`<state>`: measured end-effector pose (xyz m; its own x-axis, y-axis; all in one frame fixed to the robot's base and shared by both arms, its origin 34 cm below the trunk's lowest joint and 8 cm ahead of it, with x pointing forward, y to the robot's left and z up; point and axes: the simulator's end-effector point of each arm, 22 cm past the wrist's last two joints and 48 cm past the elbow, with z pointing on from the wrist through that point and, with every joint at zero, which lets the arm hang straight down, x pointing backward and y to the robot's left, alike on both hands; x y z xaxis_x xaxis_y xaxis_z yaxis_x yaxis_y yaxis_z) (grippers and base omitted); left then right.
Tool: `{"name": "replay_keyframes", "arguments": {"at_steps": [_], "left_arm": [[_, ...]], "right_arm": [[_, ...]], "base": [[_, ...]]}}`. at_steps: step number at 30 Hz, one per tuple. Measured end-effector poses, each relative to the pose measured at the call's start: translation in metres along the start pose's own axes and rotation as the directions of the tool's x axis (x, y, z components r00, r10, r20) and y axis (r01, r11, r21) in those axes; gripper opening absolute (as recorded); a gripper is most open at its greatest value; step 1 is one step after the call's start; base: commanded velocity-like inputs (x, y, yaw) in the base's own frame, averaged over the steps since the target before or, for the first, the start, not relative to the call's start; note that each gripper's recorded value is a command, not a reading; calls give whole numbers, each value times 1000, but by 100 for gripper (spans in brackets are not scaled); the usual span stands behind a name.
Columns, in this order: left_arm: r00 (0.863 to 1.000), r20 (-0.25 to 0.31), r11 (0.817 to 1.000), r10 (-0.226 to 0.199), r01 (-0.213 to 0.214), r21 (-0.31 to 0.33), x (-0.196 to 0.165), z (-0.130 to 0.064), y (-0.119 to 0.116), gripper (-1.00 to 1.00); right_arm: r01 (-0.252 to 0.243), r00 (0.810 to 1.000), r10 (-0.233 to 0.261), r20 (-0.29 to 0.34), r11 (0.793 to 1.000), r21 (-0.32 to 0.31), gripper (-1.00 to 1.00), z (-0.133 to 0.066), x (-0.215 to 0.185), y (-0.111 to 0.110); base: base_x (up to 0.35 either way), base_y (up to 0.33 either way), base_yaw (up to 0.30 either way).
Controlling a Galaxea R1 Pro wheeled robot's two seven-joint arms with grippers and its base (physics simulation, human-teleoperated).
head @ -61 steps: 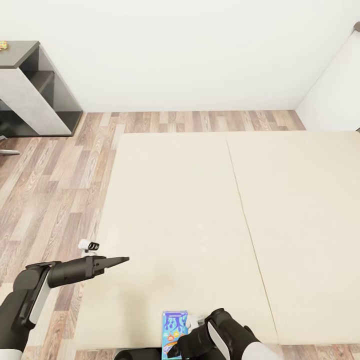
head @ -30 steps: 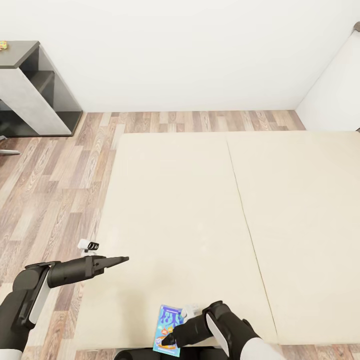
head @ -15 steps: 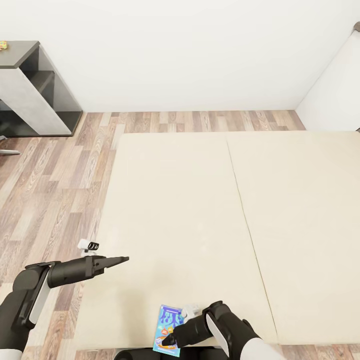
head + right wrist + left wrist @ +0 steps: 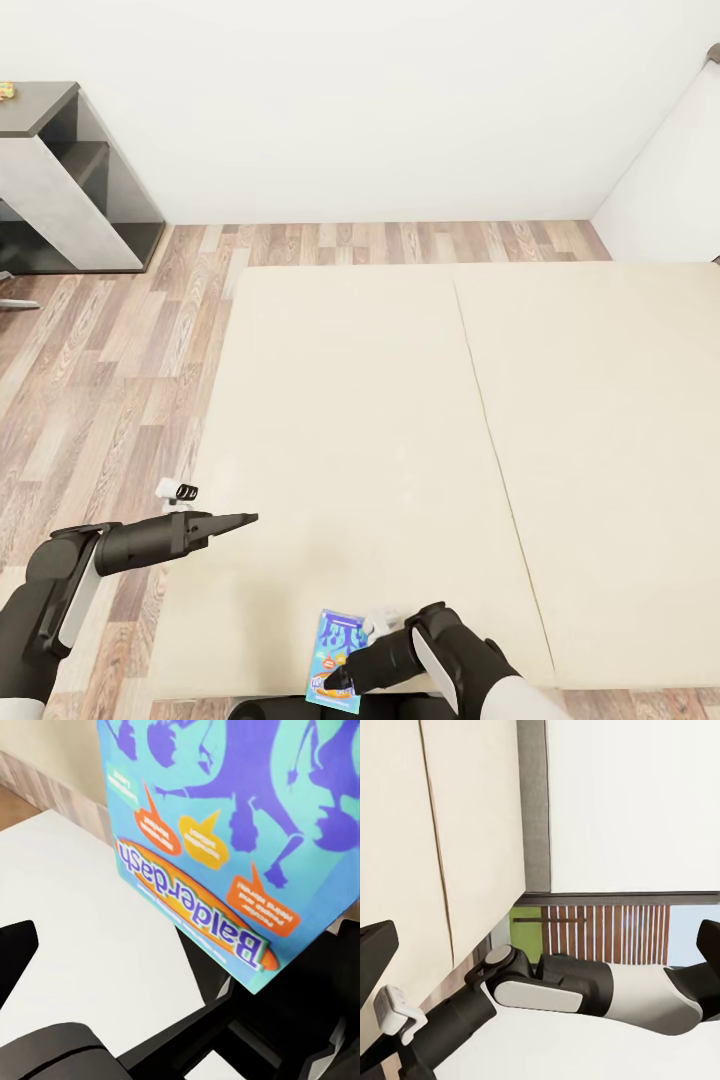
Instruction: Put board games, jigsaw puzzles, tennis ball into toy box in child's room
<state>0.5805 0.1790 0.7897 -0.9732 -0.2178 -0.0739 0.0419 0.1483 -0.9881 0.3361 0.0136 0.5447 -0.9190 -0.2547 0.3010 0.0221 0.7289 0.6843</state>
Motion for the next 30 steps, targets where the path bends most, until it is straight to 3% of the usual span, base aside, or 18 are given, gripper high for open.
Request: {"name": "replay_keyframes", "arguments": {"at_steps": [16, 30], "left_arm": [[1000, 1, 1000, 1, -1, -2, 0, -1, 0, 100], [1000, 1, 1000, 1, -1, -2, 0, -1, 0, 100]], "right_arm": [[87, 988, -86, 128, 996, -2, 100, -15, -48, 13], [78, 990, -77, 120, 997, -2, 100, -14, -45, 12]], "base": [[0, 0, 0], [0, 0, 0]]}}
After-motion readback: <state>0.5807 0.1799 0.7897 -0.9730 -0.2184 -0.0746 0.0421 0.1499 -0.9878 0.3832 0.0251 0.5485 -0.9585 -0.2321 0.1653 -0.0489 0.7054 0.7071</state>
